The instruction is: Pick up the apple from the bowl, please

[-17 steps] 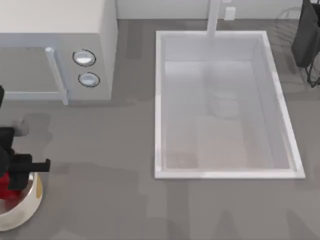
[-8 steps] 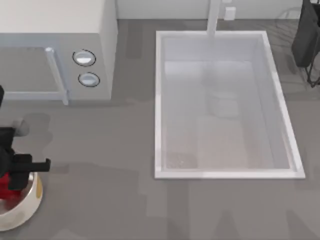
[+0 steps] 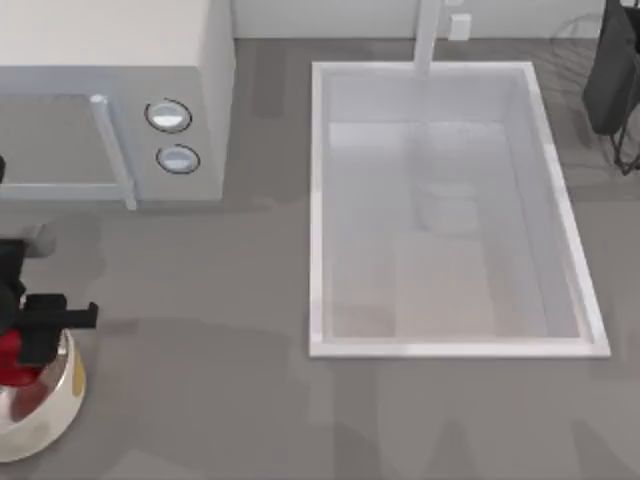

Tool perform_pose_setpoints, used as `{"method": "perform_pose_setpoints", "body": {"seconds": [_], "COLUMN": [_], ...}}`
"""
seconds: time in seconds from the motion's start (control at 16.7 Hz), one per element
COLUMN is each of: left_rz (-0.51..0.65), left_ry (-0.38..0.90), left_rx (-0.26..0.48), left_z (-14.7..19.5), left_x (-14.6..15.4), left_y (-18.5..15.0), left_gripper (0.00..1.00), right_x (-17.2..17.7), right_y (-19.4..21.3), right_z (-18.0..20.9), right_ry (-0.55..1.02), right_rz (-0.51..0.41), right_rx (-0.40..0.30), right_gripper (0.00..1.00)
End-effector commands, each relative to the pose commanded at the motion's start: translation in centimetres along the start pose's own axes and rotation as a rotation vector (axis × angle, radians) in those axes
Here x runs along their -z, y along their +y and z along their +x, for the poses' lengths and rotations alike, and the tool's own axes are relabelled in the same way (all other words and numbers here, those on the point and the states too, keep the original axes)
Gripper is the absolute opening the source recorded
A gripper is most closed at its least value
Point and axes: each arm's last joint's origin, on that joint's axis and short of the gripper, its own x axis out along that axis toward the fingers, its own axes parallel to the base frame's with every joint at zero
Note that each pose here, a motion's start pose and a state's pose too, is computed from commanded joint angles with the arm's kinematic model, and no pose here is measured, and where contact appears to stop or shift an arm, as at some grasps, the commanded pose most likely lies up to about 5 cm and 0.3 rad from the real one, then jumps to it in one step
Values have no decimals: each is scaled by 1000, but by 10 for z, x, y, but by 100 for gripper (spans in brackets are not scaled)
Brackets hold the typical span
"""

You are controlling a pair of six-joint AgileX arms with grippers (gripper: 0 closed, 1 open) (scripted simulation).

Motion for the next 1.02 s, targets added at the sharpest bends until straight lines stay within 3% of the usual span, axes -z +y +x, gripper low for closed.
{"method": "perform_pose_setpoints", "body": {"seconds": [0.18,0.36,0.72,1.02], "left_rz": [0,0,0,0], "left_ry": [13,23,8,-11], "left_rx": [0,-1,0,0], "left_z": [-33,-92,-209,-237], "left_x": [-20,-37,-24,-10], "left_y": [-1,-2,-2,-2], "left_gripper": [0,0,0,0], "right_x": [0,0,0,0], "right_y": [0,0,0,0], "right_z": [0,0,0,0], "right_ry": [0,0,0,0], "right_rz": [0,0,0,0], "right_rx": [0,0,0,0], "right_gripper": [100,100,100,100]}}
